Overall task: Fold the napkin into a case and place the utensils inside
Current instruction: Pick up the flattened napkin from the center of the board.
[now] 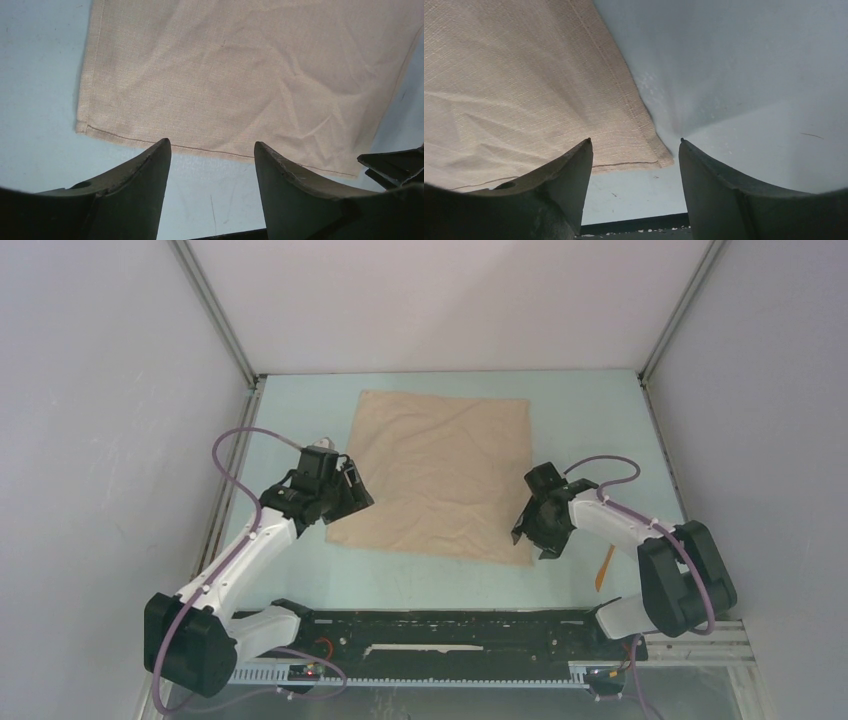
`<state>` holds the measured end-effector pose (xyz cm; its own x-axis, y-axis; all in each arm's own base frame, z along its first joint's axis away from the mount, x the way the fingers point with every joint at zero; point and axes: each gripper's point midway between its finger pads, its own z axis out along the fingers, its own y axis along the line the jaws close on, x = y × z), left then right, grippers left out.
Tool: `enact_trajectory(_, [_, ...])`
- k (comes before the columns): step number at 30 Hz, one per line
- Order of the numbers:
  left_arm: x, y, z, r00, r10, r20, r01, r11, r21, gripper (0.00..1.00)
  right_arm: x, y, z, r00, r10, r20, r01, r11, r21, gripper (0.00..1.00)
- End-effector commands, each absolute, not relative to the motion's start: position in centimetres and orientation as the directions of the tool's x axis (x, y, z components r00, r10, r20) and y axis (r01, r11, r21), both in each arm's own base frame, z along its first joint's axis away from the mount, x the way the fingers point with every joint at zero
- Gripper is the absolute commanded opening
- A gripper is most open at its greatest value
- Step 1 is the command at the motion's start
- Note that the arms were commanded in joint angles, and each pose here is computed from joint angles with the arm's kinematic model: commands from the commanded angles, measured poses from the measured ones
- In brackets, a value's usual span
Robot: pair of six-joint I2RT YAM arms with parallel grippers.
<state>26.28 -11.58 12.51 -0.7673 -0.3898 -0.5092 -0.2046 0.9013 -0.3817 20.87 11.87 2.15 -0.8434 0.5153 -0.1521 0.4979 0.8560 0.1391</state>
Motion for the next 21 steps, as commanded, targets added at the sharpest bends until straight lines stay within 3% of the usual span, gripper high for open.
enact_trajectory(1, [27.0, -11.4, 12.9, -0.743, -0.402, -0.535, -0.207, 0.898, -0.387, 0.69, 21.6, 13.2, 2.7, -0.805, 0.572, -0.158, 0.542, 0.817, 0.196, 0.7])
enact_trajectory(6, [26.9, -11.1, 13.3, -0.74, -0.391, -0.548, -0.204, 0.906, -0.371, 0.68, 20.5, 12.7, 2.1, -0.793, 0.59, -0.151, 0.569, 0.806, 0.161, 0.62])
enact_trajectory(21, [26.8, -10.7, 13.6, -0.733, -0.385, -0.561, -0.204, 0.911, -0.359, 0.68, 18.6, 12.4, 1.1, -0.749, 0.649, -0.132, 0.643, 0.761, 0.089, 0.57])
